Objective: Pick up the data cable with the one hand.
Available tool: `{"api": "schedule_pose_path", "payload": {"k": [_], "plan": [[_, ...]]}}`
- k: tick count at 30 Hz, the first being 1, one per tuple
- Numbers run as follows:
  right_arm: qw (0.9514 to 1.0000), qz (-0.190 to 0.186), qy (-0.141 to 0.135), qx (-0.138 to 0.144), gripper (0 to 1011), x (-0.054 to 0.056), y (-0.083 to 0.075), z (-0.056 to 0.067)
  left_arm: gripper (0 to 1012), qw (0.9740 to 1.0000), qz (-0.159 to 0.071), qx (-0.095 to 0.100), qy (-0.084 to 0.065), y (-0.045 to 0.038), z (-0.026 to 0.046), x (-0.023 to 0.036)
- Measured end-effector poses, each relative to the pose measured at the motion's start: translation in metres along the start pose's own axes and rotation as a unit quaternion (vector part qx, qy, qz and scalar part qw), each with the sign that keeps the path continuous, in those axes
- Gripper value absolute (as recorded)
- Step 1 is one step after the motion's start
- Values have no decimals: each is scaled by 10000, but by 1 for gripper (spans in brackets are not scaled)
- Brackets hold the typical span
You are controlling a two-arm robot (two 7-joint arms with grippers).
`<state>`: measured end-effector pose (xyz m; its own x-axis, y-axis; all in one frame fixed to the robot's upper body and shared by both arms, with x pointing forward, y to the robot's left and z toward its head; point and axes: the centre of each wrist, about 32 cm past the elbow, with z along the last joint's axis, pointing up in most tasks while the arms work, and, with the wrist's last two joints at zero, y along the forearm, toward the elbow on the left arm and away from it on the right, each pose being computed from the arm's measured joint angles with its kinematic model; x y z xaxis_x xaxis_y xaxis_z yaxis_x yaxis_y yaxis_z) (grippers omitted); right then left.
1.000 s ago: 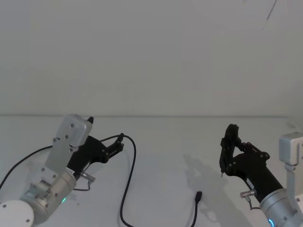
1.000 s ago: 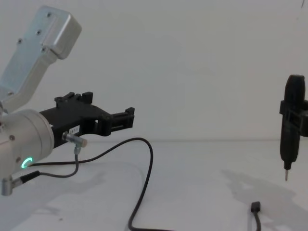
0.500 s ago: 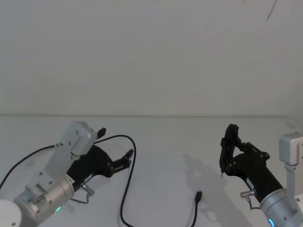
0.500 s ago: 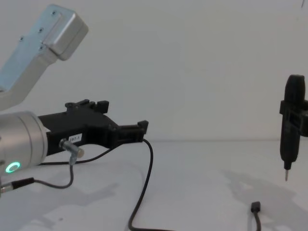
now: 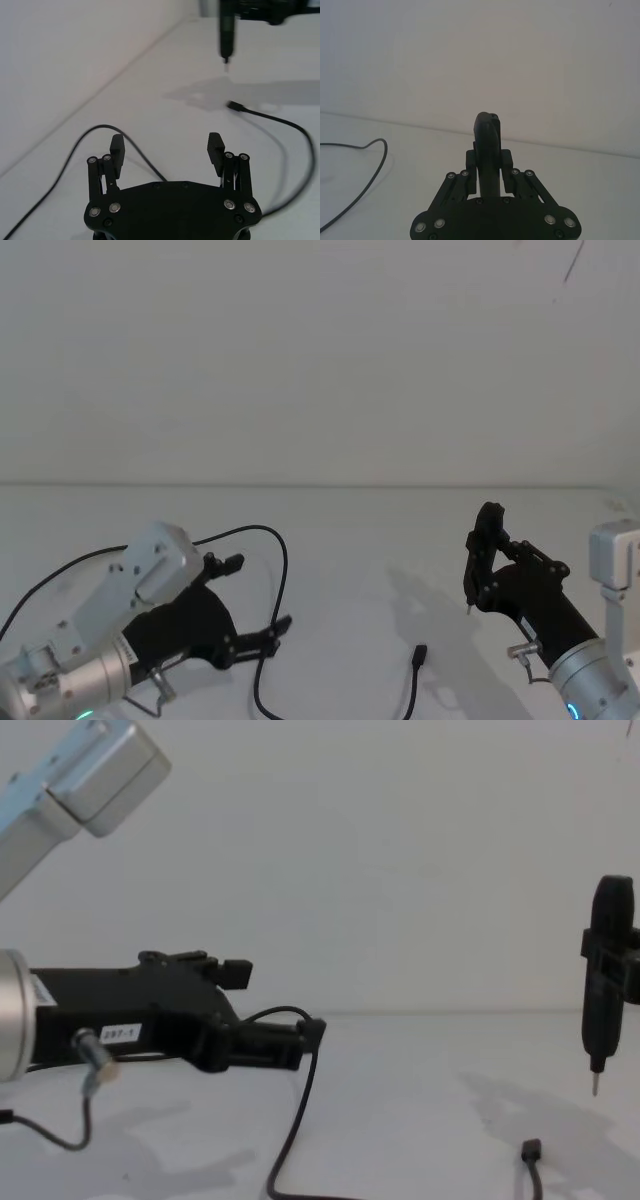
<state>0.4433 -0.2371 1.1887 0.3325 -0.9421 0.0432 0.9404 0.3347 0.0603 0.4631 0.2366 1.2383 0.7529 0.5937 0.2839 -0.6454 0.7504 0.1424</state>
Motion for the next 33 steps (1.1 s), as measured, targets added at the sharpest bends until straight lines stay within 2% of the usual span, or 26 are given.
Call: {"api": "schedule_pose_path", "payload": {"k": [1, 5, 8, 9, 11, 15, 17, 18, 25, 33], "plan": [[10000, 0, 0, 0, 284, 0, 0, 0, 1001, 10000, -44, 13, -18, 15, 10, 3], [10000, 0, -1, 0, 284, 0, 0, 0, 1001, 9988, -460, 119, -86, 97, 74, 19], [10000, 0, -1, 0, 284, 0, 0, 0, 1001, 9976, -659, 172, -111, 125, 100, 19], [10000, 0, 0, 0, 283, 0, 0, 0, 1001, 9964, -817, 209, -131, 141, 123, 17], [10000, 0, 0, 0, 284, 0, 0, 0, 1001, 9951, -949, 242, -149, 152, 142, 16], [10000, 0, 0, 0, 284, 0, 0, 0, 1001, 9899, -1350, 359, -234, 157, 211, 5], [10000, 0, 0, 0, 284, 0, 0, 0, 1001, 9882, -1453, 403, -262, 152, 232, -3], [10000, 0, 0, 0, 284, 0, 0, 0, 1001, 9865, -1543, 462, -301, 146, 253, -13], [10000, 0, 0, 0, 284, 0, 0, 0, 1001, 9809, -1741, 720, -489, 102, 340, -79], [10000, 0, 0, 0, 284, 0, 0, 0, 1001, 9770, -1810, 963, -580, 23, 380, -165]]}}
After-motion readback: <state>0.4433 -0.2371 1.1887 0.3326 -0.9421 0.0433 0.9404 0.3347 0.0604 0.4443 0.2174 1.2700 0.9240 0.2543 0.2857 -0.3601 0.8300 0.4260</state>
